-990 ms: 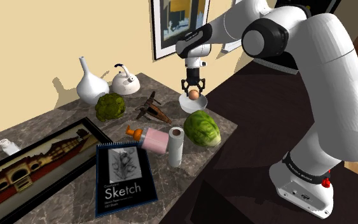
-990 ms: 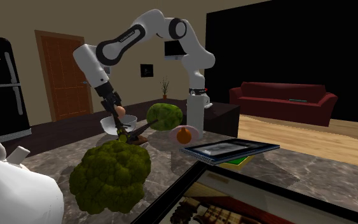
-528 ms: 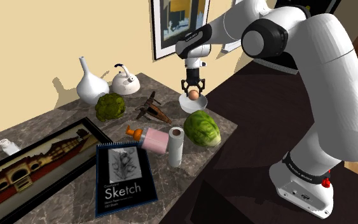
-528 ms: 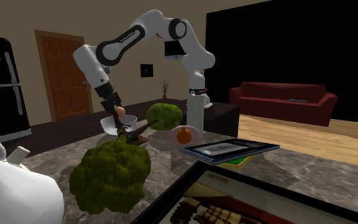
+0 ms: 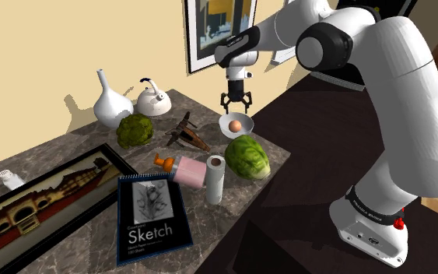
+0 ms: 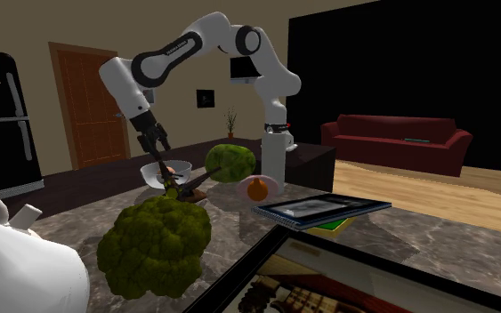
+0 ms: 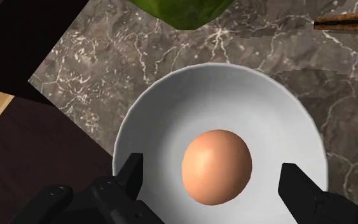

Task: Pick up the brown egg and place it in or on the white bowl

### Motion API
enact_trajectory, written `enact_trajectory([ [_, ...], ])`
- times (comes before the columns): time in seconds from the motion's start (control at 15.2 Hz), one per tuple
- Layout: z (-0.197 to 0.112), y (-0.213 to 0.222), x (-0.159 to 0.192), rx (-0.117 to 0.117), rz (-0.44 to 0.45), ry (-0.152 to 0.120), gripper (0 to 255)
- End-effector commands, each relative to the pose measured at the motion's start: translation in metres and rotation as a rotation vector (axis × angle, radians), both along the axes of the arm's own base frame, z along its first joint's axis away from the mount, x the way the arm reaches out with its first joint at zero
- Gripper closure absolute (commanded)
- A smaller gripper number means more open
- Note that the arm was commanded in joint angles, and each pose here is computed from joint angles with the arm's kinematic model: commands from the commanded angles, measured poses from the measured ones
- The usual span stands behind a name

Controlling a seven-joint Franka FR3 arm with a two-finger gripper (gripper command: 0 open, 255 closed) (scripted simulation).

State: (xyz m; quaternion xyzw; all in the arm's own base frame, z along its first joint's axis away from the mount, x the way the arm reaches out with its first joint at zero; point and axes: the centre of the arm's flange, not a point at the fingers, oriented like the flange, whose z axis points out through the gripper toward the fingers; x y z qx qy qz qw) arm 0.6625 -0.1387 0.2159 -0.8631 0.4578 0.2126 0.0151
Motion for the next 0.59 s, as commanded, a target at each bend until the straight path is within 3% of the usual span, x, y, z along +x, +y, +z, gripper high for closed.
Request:
enact_trajectory([
  [0.0,0.0212,-0.0053,0.0083,0.000,0.000,0.001,0],
  [0.53,0.0307,-0.0076,0.0120,0.000,0.000,0.001,0],
])
